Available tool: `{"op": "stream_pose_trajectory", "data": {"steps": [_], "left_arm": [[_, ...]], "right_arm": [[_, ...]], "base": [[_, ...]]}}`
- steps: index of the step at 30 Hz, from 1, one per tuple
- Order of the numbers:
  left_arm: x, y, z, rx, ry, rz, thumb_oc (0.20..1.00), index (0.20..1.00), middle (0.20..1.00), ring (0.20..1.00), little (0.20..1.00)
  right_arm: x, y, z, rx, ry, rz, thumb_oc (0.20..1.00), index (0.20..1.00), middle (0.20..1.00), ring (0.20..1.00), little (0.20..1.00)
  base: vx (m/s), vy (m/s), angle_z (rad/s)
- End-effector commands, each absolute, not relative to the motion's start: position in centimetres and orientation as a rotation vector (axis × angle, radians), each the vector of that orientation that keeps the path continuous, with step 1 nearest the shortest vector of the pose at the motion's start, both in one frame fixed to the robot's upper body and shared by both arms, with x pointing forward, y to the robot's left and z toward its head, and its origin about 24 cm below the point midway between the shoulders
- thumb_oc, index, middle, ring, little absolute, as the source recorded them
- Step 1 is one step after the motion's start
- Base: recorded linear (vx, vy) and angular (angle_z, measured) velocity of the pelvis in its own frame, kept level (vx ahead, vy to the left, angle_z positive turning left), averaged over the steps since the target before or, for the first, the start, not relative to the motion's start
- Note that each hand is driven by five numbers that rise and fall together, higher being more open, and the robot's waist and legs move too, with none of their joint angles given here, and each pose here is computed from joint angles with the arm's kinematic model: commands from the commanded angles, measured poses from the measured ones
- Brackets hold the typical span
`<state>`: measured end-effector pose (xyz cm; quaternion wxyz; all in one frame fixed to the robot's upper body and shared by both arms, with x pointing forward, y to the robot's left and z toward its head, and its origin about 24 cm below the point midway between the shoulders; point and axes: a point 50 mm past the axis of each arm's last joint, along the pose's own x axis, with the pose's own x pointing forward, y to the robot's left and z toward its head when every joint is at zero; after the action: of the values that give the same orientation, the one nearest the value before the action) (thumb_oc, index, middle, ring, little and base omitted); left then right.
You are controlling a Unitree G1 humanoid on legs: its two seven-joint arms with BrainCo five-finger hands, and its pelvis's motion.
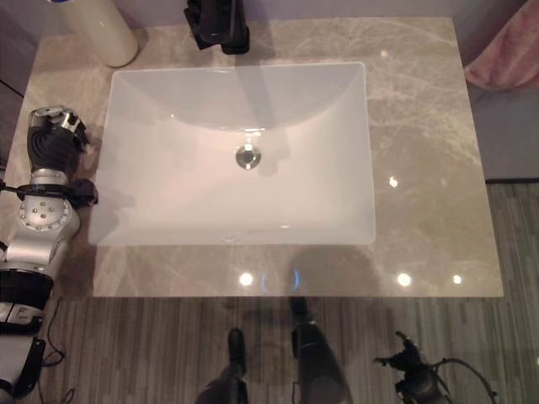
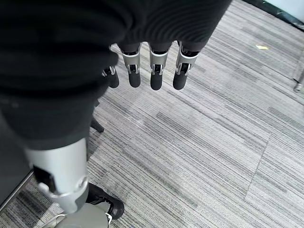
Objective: Put brush and paste in cup on sink, flatten towel.
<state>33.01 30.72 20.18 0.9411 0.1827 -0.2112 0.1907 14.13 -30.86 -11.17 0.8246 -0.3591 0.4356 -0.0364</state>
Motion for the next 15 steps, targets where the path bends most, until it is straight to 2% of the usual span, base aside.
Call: {"op": "stream_pose_trajectory", "data": {"steps": [1, 8, 11, 15], "left_arm": [[32.4, 31.4, 17.8, 0.315, -0.370, 0.426, 0.200, 0.200, 0.200, 0.200, 0.200], [31.8, 28.8, 15.3, 0.175, -0.370, 0.361, 0.200, 0.200, 0.200, 0.200, 0.200], [29.6, 27.0, 15.5, 0.146, -0.454, 0.253, 0.200, 0.200, 0.200, 0.200, 0.200], [28.1, 26.9, 15.7, 0.144, -0.501, 0.240, 0.200, 0.200, 0.200, 0.200, 0.200]], "right_arm": [[10.6, -31.9, -12.2, -0.756, 1.055, -0.105, 1.000, 1.000, 1.000, 1.000, 1.000], [9.4, -32.5, -12.3, -0.726, 1.112, -0.158, 1.000, 1.000, 1.000, 1.000, 1.000], [9.2, -32.6, -12.4, -0.692, 1.121, -0.195, 1.000, 1.000, 1.000, 1.000, 1.000], [9.1, -32.4, -12.5, -0.683, 1.120, -0.186, 1.000, 1.000, 1.000, 1.000, 1.000]], "base": [[0.07, -0.002, -0.02], [0.07, 0.006, -0.02], [0.05, 0.052, -0.04], [-0.01, 0.066, -0.21]]}}
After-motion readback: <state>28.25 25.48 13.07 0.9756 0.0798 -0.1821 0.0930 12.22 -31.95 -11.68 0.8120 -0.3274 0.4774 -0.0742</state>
